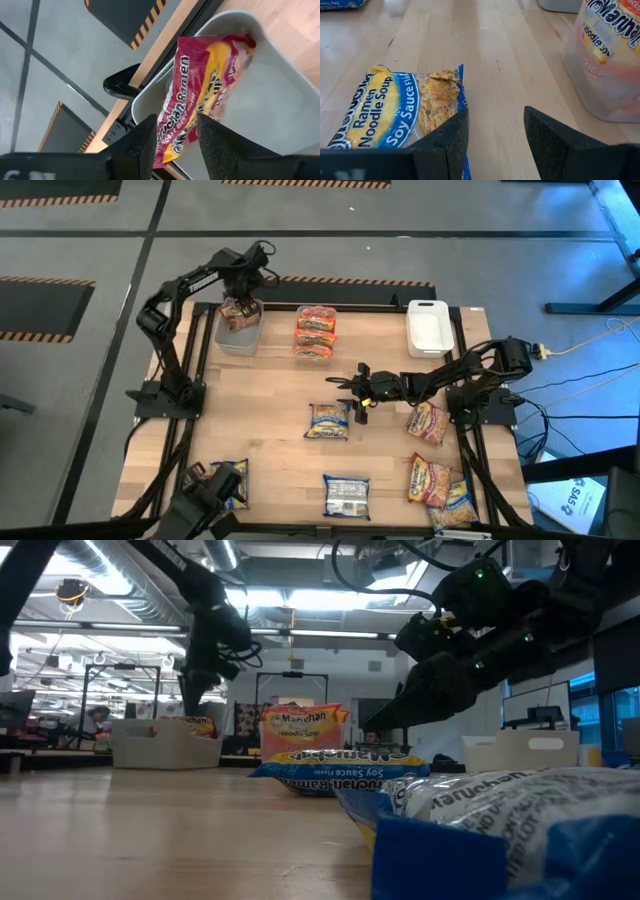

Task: Sort Maruchan noodles
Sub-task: Put the top left red noodle into the gray bin

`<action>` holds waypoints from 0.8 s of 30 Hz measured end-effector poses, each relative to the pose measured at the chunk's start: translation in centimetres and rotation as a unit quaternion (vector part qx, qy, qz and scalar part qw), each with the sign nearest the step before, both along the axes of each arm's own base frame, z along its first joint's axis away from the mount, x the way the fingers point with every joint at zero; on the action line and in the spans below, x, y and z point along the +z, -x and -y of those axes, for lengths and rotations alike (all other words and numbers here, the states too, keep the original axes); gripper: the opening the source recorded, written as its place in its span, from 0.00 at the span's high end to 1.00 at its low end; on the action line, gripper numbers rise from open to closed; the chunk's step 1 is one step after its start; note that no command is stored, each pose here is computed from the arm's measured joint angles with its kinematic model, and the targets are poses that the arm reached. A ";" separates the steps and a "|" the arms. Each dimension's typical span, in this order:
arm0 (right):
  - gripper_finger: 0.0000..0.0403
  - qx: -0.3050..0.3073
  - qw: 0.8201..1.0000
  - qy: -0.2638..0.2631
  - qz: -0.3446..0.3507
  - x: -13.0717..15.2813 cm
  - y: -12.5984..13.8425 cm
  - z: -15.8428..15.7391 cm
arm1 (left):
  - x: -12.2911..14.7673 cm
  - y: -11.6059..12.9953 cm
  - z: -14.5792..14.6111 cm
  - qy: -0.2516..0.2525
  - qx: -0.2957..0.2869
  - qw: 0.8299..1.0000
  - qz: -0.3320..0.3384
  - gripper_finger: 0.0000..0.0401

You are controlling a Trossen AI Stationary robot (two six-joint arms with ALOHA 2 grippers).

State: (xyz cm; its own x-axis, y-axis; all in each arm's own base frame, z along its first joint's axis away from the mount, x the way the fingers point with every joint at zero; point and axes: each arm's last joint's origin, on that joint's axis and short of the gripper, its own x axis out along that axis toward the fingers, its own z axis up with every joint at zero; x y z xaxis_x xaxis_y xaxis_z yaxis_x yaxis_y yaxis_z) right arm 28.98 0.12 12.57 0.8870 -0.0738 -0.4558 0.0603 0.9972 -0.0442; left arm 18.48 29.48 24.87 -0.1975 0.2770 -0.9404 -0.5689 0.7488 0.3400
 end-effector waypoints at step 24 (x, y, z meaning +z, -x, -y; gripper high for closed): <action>0.56 0.006 1.000 0.011 -0.001 0.0 0.0 0.0 | -1.5 0.7 -1.2 0.034 0.004 0.999 0.041 0.74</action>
